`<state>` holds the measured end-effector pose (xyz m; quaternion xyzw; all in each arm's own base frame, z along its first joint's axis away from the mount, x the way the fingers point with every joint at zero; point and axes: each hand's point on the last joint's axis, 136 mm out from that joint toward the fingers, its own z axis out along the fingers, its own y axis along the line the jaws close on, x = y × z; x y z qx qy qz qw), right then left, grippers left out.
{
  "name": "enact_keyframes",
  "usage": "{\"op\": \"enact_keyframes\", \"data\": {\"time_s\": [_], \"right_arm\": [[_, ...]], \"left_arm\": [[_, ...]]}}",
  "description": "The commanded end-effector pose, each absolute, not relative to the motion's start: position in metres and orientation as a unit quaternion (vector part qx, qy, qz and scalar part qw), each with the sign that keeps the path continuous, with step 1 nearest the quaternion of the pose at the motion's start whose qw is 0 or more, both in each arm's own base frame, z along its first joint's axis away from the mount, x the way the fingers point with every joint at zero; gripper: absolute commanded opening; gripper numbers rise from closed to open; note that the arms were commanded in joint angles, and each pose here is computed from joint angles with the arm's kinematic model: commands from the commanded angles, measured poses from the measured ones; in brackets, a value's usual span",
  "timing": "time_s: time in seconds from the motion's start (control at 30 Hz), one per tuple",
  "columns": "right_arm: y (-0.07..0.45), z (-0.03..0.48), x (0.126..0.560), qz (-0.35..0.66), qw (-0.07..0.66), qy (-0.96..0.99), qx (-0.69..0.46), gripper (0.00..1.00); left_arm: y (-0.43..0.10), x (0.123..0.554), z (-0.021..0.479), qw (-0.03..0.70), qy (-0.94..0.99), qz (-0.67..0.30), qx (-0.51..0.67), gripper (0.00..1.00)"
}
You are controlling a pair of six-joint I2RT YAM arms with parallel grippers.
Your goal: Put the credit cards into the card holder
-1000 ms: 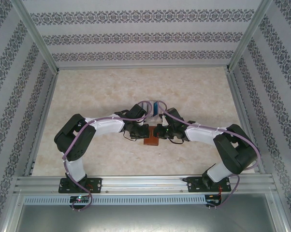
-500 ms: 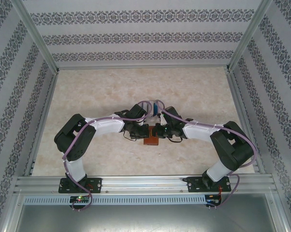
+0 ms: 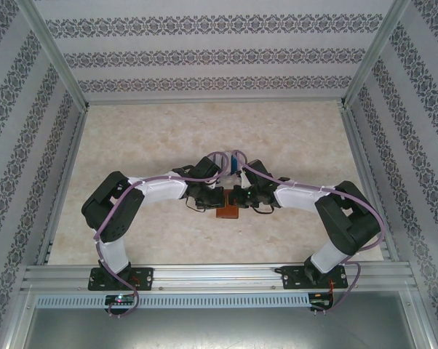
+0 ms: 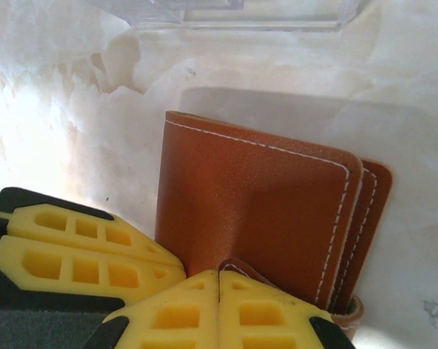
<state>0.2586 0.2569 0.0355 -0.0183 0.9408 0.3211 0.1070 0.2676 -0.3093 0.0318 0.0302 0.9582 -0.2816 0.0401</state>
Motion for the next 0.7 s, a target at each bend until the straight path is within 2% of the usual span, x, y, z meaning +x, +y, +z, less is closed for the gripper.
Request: {"op": "enact_keyframes", "data": {"time_s": [0.0,0.1,0.2,0.33,0.4,0.43,0.47,0.5,0.53,0.57,0.67], "right_arm": [[0.242,0.027,0.244,0.284,0.096,0.954,-0.015,0.16],[0.249,0.066,0.263,0.306,0.161,0.938,-0.029,0.27],[0.248,0.106,0.278,0.315,0.232,0.919,-0.045,0.29],[0.228,0.158,0.289,0.292,0.334,0.895,-0.058,0.38],[0.208,0.181,0.293,0.257,0.394,0.88,-0.061,0.49],[0.192,0.196,0.294,0.229,0.434,0.869,-0.06,0.58],[0.181,0.207,0.293,0.209,0.464,0.858,-0.062,0.72],[0.171,0.217,0.291,0.192,0.491,0.847,-0.068,0.97],[0.163,0.227,0.288,0.173,0.518,0.834,-0.078,0.98],[0.154,0.235,0.285,0.154,0.539,0.824,-0.078,0.98],[0.136,0.253,0.277,0.124,0.59,0.793,-0.089,0.98]], "left_arm": [[-0.297,0.265,0.034,0.036,0.961,-0.273,0.025,0.13],[-0.28,0.271,0.053,0.064,0.96,-0.273,0.015,0.14],[-0.261,0.281,0.081,0.118,0.959,-0.259,0.008,0.18],[-0.242,0.288,0.123,0.197,0.947,-0.254,0.012,0.25],[-0.223,0.292,0.139,0.248,0.942,-0.225,0.019,0.41],[-0.209,0.294,0.148,0.278,0.939,-0.2,0.016,0.54],[-0.195,0.294,0.159,0.306,0.935,-0.177,0.016,0.67],[-0.183,0.295,0.167,0.332,0.931,-0.155,0.014,0.78],[-0.169,0.295,0.176,0.359,0.924,-0.13,0.01,0.97],[-0.154,0.295,0.185,0.385,0.917,-0.105,0.002,1.0],[-0.104,0.291,0.207,0.453,0.89,-0.015,-0.042,1.0]]}}
